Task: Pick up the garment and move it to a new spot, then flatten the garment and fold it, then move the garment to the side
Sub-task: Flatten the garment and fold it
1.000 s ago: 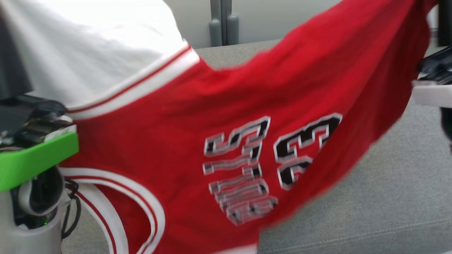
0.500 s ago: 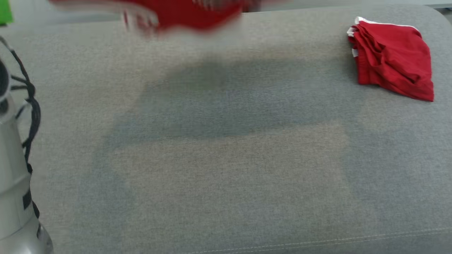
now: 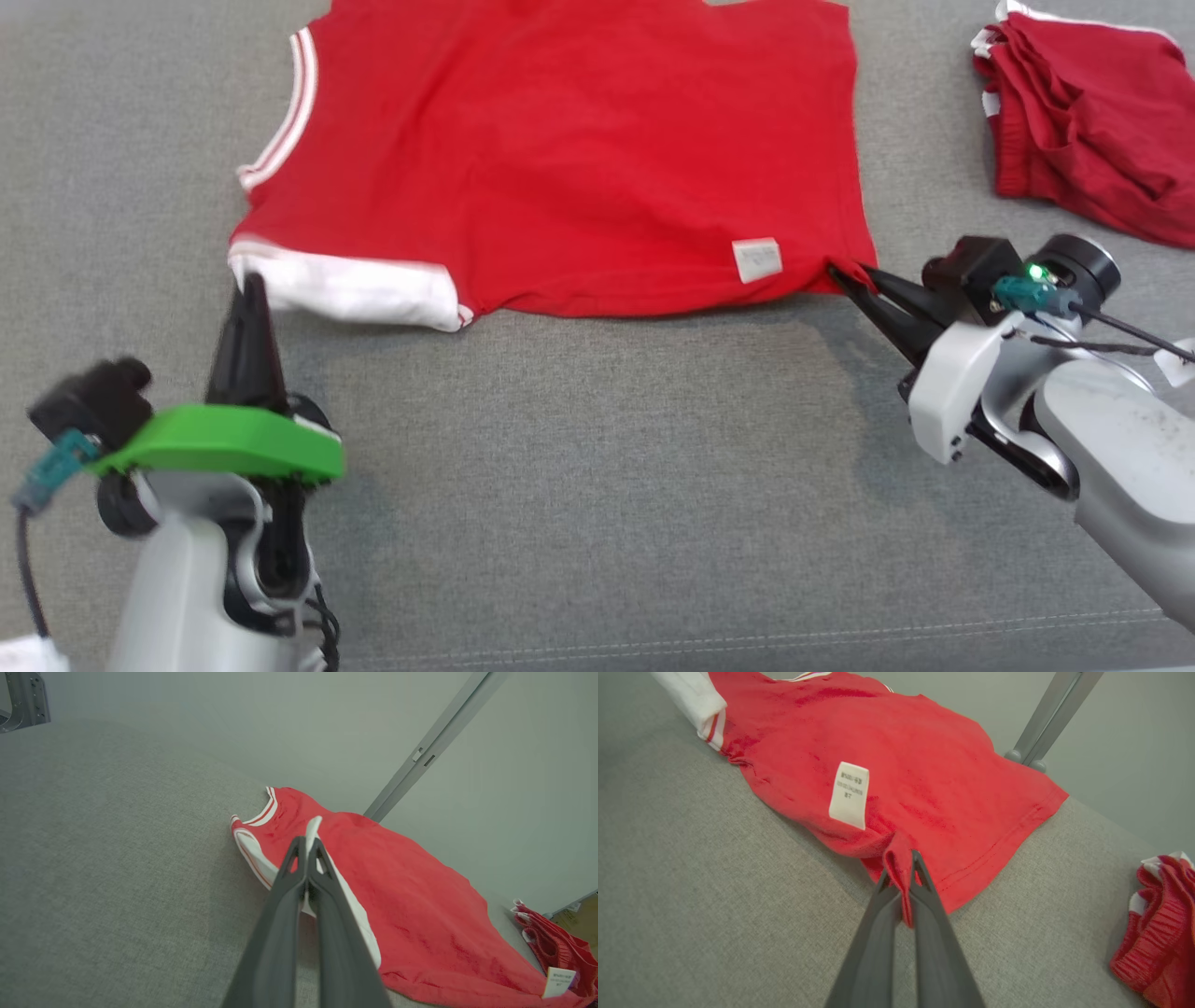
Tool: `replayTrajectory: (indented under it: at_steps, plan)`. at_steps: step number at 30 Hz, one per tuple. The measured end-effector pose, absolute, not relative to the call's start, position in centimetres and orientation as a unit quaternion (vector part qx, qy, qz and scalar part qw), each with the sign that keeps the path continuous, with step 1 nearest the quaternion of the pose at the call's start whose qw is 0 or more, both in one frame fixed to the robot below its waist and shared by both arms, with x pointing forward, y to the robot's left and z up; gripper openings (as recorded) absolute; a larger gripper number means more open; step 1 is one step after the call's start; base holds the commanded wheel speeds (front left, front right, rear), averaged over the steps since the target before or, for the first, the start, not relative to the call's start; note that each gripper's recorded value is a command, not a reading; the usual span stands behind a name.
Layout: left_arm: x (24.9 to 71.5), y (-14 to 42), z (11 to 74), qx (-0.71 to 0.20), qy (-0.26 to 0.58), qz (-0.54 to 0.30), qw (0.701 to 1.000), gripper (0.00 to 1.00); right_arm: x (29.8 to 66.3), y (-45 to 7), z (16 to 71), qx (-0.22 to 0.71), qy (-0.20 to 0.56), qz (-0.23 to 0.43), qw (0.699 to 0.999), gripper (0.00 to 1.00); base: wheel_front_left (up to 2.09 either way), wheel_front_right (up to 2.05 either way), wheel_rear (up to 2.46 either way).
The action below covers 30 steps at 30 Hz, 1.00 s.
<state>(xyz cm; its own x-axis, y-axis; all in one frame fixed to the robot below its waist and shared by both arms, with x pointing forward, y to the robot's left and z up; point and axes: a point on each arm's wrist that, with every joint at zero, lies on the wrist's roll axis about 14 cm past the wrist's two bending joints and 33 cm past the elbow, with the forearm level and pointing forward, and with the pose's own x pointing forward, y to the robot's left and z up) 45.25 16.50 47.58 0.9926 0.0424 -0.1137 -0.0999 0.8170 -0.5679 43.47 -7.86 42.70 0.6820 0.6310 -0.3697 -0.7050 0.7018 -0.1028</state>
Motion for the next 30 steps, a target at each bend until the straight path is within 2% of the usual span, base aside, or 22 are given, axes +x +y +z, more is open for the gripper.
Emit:
replayTrajectory:
  at_steps: [6,12,17,24,30]
  plan:
    - [44.0,17.2,44.6,-0.309,0.062,0.067,0.947,0.00,43.7,-8.9,40.8,-0.125,0.157,0.369,0.907,0.00,0.00,0.00,0.00]
    - [43.5,17.8,45.8,-0.305,0.030,0.056,0.950,0.00,45.0,-9.2,42.6,-0.144,0.105,0.377,0.909,0.00,0.00,0.00,0.00]
    - [41.8,17.1,45.8,-0.308,0.033,0.042,0.950,0.00,44.4,-11.2,42.7,-0.171,0.112,0.366,0.908,0.00,0.00,0.00,0.00]
    - [36.0,16.5,42.3,-0.306,0.096,0.055,0.946,0.00,40.3,-11.8,41.3,-0.161,0.141,0.368,0.905,0.00,0.00,0.00,0.00]
    - [34.2,16.7,42.2,-0.307,0.098,0.060,0.945,0.00,37.1,-11.2,40.1,-0.143,0.163,0.375,0.901,0.00,0.00,0.00,0.00]
